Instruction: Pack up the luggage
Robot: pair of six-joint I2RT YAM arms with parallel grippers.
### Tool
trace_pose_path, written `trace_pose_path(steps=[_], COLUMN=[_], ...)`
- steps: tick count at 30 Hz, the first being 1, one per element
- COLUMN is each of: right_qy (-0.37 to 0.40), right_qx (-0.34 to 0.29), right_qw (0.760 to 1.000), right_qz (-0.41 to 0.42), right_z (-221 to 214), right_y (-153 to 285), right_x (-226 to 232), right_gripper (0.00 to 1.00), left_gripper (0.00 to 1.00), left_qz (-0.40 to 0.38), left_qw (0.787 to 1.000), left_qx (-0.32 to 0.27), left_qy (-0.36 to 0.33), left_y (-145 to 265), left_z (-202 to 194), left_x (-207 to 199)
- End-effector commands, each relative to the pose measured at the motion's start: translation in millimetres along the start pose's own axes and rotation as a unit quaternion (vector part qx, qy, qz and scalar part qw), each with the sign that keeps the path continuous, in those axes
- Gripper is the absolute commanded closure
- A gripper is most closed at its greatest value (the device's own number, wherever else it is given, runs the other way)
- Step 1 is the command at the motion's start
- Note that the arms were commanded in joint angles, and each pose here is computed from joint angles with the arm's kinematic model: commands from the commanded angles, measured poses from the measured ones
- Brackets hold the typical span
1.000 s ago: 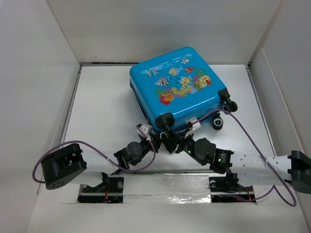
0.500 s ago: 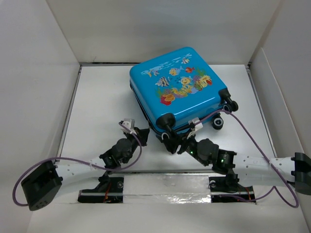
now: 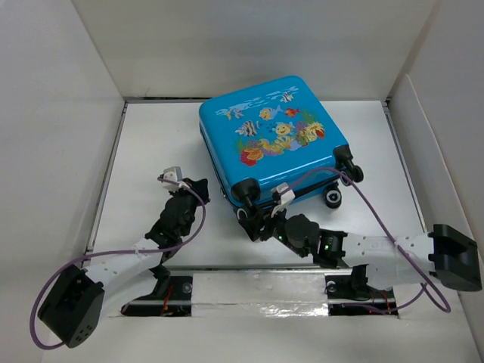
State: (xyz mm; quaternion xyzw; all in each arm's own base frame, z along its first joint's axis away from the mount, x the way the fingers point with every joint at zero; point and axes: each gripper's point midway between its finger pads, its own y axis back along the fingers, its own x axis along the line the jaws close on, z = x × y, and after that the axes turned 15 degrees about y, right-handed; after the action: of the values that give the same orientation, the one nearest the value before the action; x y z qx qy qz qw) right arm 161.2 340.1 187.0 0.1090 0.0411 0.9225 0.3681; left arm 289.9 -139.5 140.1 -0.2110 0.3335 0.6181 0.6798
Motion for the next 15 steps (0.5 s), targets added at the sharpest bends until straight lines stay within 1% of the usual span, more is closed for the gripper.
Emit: trace_pose_path(steps=[1, 2, 3, 4, 5, 6, 8, 9, 11, 12, 13, 15], right_qy=[-0.006, -0.007, -0.008, -0.009, -0.004, -0.003, -0.003, -0.003, 0.002, 0.005, 0.011, 0.02], right_qx=[-0.092, -0.094, -0.097, -0.1, -0.097, -0.1, -0.102, -0.102, -0.104, -0.105, -0.104, -0.097], right_qw=[0.988, 0.988, 0.988, 0.989, 0.989, 0.99, 0.991, 0.991, 0.991, 0.99, 0.988, 0.987], right_qz=[0.123, 0.122, 0.118, 0.113, 0.108, 0.104, 0.093, 0.089, 0.085, 0.09, 0.11, 0.13], right_z=[66.5, 67.5, 69.3, 71.1, 70.0, 73.1, 74.4, 75.3, 78.0, 79.7, 81.7, 81.3], right_y=[4.8, 5.0, 5.3, 5.2, 5.4, 6.5, 6.7, 6.9, 6.5, 6.0, 3.3, -2.9], right_x=[66.2, 65.7, 64.5, 62.4, 60.5, 58.6, 54.0, 52.6, 51.9, 54.1, 64.2, 76.3], right_gripper=[1.0, 1.0, 1.0, 1.0, 1.0, 1.0, 1.0, 1.0, 1.0, 1.0, 1.0, 1.0], left_gripper=[1.0, 1.0, 1.0, 1.0, 1.0, 1.0, 1.0, 1.0, 1.0, 1.0, 1.0, 1.0], left_qz=[-0.064, -0.079, -0.12, -0.138, -0.133, -0.126, -0.102, -0.123, -0.118, -0.127, -0.106, -0.116], left_qw=[0.997, 0.996, 0.992, 0.989, 0.988, 0.988, 0.989, 0.987, 0.986, 0.986, 0.988, 0.989], left_qx=[-0.007, 0.007, 0.038, 0.055, 0.079, 0.088, 0.108, 0.105, 0.115, 0.098, 0.109, 0.077], left_qy=[0.03, 0.031, 0.029, 0.018, 0.012, 0.015, 0.016, 0.025, 0.031, 0.039, 0.033, 0.044], left_y=[-1.1, 2.5, 11.5, 16.7, 21.3, 24.9, 33.0, 40.1, 48.1, 51.9, 54.3, 59.2], left_z=[16.8, 11.4, 1.3, -6.2, -18.3, -21.2, -34.9, -30.9, -36.0, -25.9, -30.2, -5.5], left_x=[-38.2, -40.9, -52.5, -53.7, -45.4, -41.0, -19.3, -25.7, -16.8, -21.8, -11.8, -25.9])
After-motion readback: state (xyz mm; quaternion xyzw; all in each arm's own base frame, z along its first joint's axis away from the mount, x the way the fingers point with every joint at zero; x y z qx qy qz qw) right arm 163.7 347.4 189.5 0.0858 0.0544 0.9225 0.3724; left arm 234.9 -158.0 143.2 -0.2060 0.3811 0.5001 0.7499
